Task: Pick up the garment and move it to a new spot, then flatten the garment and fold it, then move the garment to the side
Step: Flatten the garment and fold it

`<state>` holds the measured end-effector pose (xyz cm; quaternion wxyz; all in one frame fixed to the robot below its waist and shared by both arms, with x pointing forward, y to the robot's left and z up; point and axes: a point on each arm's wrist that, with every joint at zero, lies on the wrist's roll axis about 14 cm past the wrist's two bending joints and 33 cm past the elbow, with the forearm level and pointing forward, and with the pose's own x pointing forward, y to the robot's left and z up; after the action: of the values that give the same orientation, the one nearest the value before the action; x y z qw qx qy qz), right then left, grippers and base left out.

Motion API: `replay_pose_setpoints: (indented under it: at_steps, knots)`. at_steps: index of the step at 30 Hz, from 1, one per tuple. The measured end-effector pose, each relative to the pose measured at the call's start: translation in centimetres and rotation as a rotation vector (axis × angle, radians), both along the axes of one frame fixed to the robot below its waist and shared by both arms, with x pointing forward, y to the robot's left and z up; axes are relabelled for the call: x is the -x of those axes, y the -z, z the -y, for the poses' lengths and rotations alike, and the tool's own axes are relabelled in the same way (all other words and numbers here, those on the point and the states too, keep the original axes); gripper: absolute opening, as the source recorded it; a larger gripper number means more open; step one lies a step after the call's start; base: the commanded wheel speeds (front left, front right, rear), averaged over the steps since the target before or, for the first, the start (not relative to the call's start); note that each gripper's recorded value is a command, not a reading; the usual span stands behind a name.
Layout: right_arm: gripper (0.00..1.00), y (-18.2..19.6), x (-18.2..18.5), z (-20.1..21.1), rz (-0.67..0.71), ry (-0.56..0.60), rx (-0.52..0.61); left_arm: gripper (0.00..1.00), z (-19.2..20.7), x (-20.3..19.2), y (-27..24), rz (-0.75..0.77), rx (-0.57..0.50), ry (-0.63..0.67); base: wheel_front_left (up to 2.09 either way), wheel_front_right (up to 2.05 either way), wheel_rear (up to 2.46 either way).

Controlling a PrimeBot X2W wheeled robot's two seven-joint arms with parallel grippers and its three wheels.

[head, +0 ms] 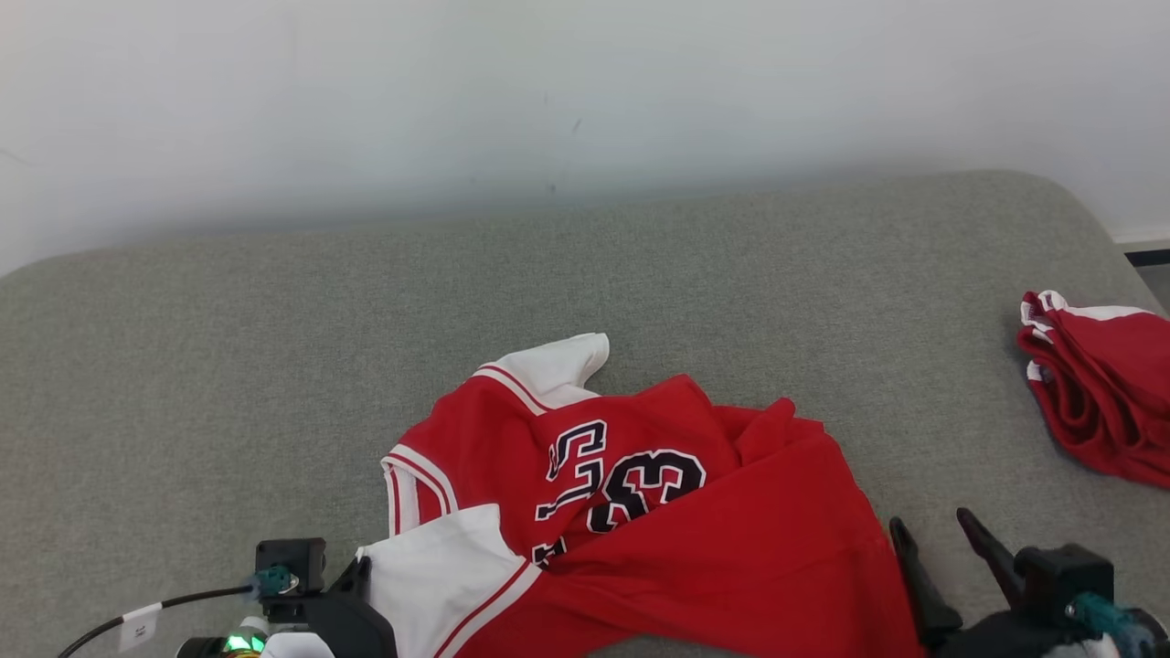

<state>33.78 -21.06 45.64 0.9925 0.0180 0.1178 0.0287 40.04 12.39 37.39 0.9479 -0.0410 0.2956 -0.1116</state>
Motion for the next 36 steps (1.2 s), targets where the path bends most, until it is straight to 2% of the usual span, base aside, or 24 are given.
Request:
replay_pose_setpoints:
  at_steps: [7,17,28,34,35,36]
  knots:
    - [1.0,2.4,-1.1,0.9,-0.202,0.017,-0.012,0.0,0.1,0.1,0.0,0.017,0.022,0.008,0.0,0.0,0.0]
    - [1.0,5.3,-2.0,0.1,-0.366,-0.011,-0.018,0.0,-0.4,0.1,0.5,0.01,0.037,-0.002,0.0,0.0,0.0]
    - [1.0,7.6,-2.5,-1.5,-0.458,-0.079,-0.022,0.0,-0.8,0.0,0.6,0.007,0.036,-0.009,0.0,0.0,0.0]
    - [1.0,7.7,-2.8,-2.5,-0.452,-0.11,-0.03,0.0,-1.0,0.0,0.5,0.005,0.035,-0.013,0.0,0.0,0.0]
    - [0.91,7.7,-2.8,-2.7,-0.449,-0.116,-0.03,0.0,-1.1,0.1,0.5,0.005,0.035,-0.016,0.0,0.0,0.0]
    - [0.91,7.7,-2.8,-2.9,-0.45,-0.122,-0.032,0.0,-1.1,0.1,0.5,0.004,0.036,-0.018,0.0,0.0,0.0]
